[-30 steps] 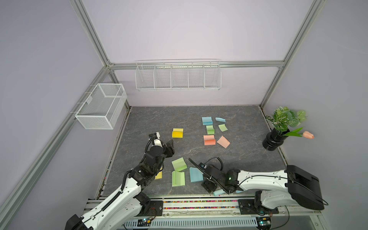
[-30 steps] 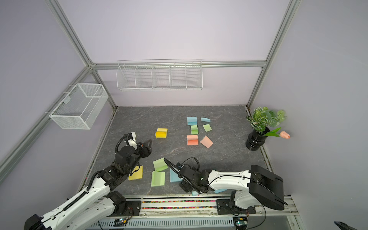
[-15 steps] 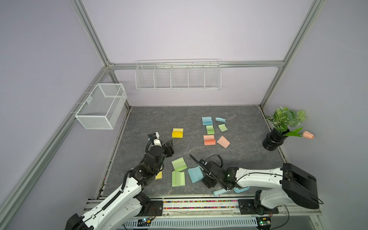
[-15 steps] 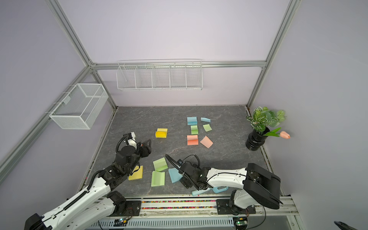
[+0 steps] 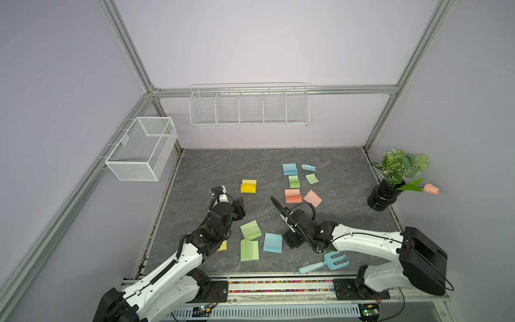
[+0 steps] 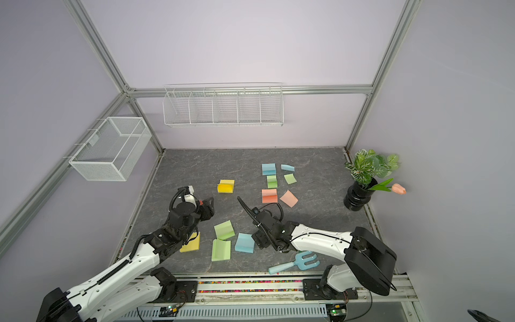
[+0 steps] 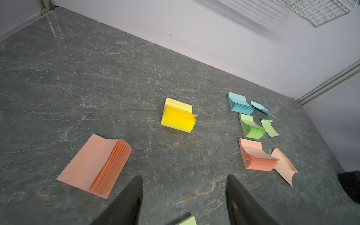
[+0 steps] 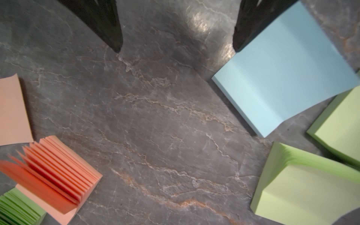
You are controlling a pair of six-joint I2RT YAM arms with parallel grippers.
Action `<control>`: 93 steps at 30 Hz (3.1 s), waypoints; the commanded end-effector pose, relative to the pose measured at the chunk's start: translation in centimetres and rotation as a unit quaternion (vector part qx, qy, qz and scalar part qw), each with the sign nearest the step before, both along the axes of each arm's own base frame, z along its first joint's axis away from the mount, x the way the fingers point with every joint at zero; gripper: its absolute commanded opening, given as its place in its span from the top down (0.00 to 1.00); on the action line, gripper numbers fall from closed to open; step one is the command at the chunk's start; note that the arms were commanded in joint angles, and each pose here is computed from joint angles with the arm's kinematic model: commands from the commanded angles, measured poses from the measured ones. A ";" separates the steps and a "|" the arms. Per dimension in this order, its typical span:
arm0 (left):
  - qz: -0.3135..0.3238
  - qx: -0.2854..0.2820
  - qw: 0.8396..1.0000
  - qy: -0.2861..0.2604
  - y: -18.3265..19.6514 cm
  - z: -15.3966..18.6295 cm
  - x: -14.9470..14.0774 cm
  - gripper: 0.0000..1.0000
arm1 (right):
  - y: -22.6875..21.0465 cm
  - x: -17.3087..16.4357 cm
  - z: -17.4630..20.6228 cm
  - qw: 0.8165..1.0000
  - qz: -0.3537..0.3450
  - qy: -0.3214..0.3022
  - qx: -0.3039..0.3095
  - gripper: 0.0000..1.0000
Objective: Tear off pages from different memo pads
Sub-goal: Adjust the memo pad at the center of the board, then pick up the memo pad from the center of the board.
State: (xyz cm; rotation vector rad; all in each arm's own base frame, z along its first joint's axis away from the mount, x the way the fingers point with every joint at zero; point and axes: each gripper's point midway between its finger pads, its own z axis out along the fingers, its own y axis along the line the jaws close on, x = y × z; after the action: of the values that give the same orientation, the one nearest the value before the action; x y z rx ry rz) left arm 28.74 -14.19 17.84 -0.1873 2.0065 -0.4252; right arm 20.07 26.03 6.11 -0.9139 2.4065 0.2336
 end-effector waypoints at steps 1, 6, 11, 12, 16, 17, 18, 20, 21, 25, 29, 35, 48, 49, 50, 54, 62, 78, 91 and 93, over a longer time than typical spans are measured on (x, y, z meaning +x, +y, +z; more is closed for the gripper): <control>0.001 -0.019 1.000 -0.002 -0.4 1.1 0.3 0.32 | 0.9 -2.8 0.3 0.998 0.010 0.052 0.037 0.11; 0.000 -0.020 1.000 -0.002 -0.5 1.1 0.3 0.32 | 4.7 -4.1 1.3 0.996 0.034 0.052 0.064 0.11; 0.006 -0.019 1.000 -0.003 -0.2 1.1 0.3 0.32 | 6.4 -3.8 -0.9 0.997 0.073 0.036 -0.013 0.11; 0.007 -0.019 1.000 -0.004 -0.1 1.1 0.2 0.32 | 7.0 -3.5 -1.0 0.996 0.078 0.028 -0.020 0.11; 0.008 -0.020 1.000 -0.005 -0.1 1.2 0.2 0.32 | 7.1 -3.6 -2.3 0.995 0.091 0.031 -0.042 0.11; 0.008 -0.019 1.000 -0.004 -0.1 1.2 0.2 0.32 | 6.8 -3.5 -2.6 0.995 0.089 0.028 -0.047 0.11; 0.007 -0.022 1.000 -0.006 -0.1 1.4 0.1 0.32 | 6.4 -3.3 -2.7 0.995 0.086 0.023 -0.052 0.11; 0.007 -0.023 1.000 -0.005 0.0 1.3 0.1 0.32 | 5.2 -3.0 -3.2 0.995 0.075 0.018 -0.063 0.11; 0.007 -0.025 1.000 -0.005 -0.1 1.4 0.1 0.32 | 4.6 -2.8 -3.4 0.995 0.072 0.019 -0.066 0.11; 0.004 -0.032 0.999 0.002 -0.4 1.0 0.1 0.32 | 2.5 -1.9 -3.8 0.995 0.061 0.022 -0.074 0.11; -0.016 -0.042 0.999 0.023 -1.7 0.2 0.3 0.32 | 0.6 -0.9 -3.5 0.996 0.047 0.027 -0.072 0.11; -0.062 -0.046 0.995 0.066 -4.2 -1.3 0.6 0.34 | -0.8 -0.6 -2.0 0.998 0.034 0.032 -0.048 0.11; -0.242 -0.025 0.942 0.230 -12.1 -7.5 -5.3 0.41 | -2.2 0.4 3.0 1.000 -0.008 -0.008 0.027 0.11; -0.253 -0.009 0.939 0.231 -12.5 -7.9 -6.0 0.42 | -2.2 0.6 2.9 0.999 -0.013 -0.009 0.032 0.11; -0.260 0.004 0.937 0.231 -12.7 -8.2 -6.5 0.42 | -2.2 0.7 2.8 0.999 -0.019 -0.009 0.037 0.11; -0.266 0.012 0.936 0.232 -12.8 -9.0 -7.3 0.42 | -2.0 1.0 1.6 0.998 -0.036 0.003 0.050 0.11; -0.269 -0.004 0.940 0.212 -12.9 -8.3 -7.3 0.42 | -1.0 1.4 -1.0 0.998 -0.046 0.037 0.038 0.11; -0.246 0.005 0.947 0.204 -12.2 -8.2 -6.7 0.42 | -0.3 1.5 -0.6 0.997 -0.044 0.053 0.034 0.11; -0.240 0.003 0.950 0.198 -12.0 -7.9 -6.5 0.42 | -0.5 0.7 0.3 0.996 -0.044 0.064 0.041 0.11; -0.239 0.003 0.951 0.196 -12.0 -7.7 -6.4 0.42 | -0.5 0.5 0.3 0.996 -0.043 0.065 0.042 0.11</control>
State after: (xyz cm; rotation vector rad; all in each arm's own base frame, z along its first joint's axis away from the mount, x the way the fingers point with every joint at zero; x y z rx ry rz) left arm 22.23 -26.42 9.68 0.2578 2.4703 -0.7369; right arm 21.04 25.60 5.83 -0.7970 2.5204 0.3408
